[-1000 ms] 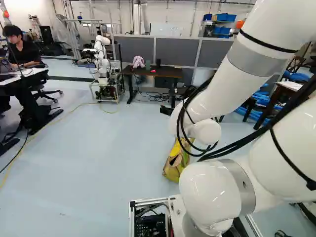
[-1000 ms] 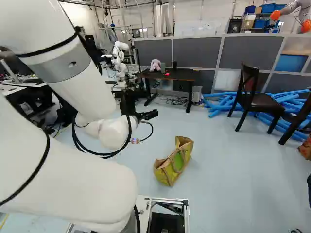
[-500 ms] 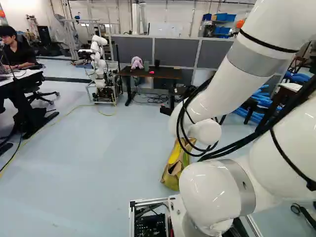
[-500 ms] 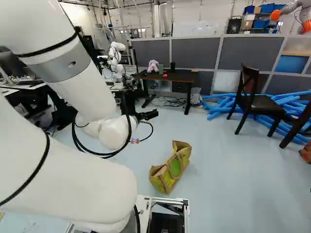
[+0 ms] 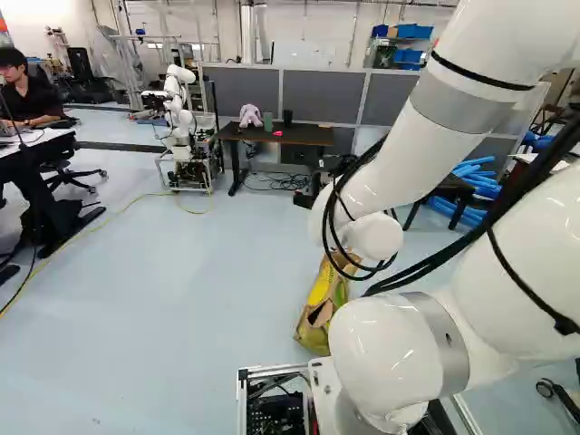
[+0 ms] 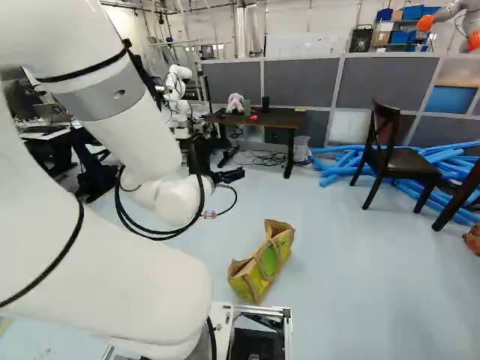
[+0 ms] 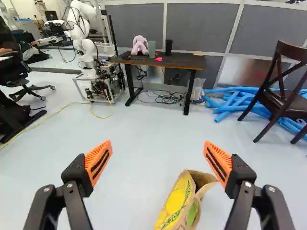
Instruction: Pick up the bag on the ground and place it on the table
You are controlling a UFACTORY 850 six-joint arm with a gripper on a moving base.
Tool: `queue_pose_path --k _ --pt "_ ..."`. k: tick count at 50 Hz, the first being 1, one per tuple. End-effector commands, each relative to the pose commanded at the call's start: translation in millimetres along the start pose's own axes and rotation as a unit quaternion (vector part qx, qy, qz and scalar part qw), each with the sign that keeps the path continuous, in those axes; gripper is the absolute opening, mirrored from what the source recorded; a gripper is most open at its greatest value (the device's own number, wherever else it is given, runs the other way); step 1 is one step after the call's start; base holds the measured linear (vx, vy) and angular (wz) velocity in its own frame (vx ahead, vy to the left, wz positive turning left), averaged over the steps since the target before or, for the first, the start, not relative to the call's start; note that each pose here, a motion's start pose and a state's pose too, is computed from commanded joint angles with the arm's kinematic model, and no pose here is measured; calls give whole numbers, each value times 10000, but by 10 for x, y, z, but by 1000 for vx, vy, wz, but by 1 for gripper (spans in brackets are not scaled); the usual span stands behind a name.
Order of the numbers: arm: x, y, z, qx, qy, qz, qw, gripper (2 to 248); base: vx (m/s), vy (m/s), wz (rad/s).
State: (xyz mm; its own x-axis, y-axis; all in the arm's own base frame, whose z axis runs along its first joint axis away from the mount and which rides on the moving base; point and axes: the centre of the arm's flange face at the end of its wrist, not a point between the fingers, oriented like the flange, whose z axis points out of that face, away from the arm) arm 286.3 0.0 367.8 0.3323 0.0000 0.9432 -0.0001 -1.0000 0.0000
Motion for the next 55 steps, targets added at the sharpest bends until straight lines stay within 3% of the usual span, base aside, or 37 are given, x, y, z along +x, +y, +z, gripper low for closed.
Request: queue_pose_path --k 20,55 --pt "43 44 315 -65 -198 24 9998 247 0 0 0" --pt "-150 196 934 -328 -1025 190 9940 247 0 0 0"
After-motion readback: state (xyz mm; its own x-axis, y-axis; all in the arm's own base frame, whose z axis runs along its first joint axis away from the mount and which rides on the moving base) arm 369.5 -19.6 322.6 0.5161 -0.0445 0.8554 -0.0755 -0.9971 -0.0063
